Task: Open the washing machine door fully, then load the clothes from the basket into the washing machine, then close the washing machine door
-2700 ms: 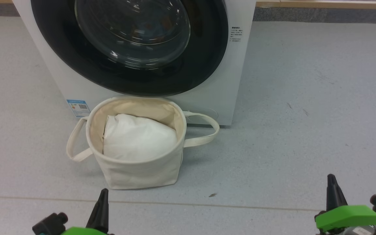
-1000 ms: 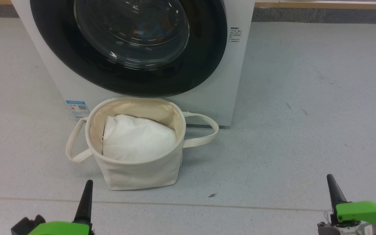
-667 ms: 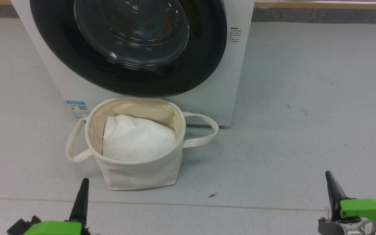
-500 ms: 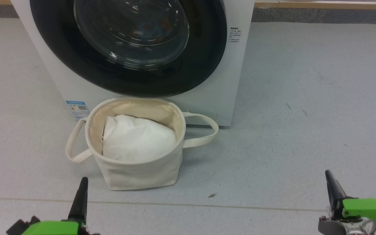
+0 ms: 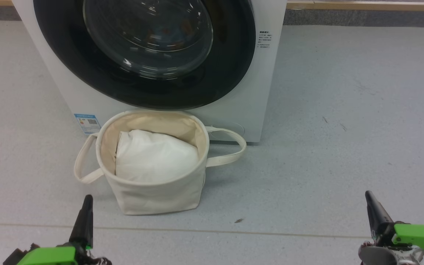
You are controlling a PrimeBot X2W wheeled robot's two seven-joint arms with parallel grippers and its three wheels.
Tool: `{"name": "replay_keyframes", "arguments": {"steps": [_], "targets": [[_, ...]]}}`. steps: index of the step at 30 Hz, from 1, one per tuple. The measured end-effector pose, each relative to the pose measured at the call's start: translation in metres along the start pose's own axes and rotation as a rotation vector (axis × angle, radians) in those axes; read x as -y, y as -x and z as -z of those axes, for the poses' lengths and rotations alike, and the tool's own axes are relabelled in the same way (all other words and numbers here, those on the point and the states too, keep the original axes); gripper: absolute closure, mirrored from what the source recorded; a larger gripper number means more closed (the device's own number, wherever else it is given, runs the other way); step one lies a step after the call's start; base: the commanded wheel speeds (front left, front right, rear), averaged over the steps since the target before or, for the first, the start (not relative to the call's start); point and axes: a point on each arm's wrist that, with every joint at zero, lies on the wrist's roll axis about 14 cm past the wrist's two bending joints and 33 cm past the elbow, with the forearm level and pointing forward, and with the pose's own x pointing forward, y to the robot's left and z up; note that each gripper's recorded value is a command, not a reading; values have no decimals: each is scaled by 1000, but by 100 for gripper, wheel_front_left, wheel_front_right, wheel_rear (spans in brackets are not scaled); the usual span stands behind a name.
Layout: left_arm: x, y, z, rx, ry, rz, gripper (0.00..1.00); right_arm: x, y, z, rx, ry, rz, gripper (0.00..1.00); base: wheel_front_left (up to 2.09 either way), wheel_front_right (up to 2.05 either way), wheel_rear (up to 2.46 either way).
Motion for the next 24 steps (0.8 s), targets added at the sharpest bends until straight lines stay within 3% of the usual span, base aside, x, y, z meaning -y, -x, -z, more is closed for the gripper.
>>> {"name": "replay_keyframes", "arguments": {"steps": [24], "targets": [[3,-1,0,1,5,9,100,-1,0,0,1,-4,-3,100,0,0,0]]}}
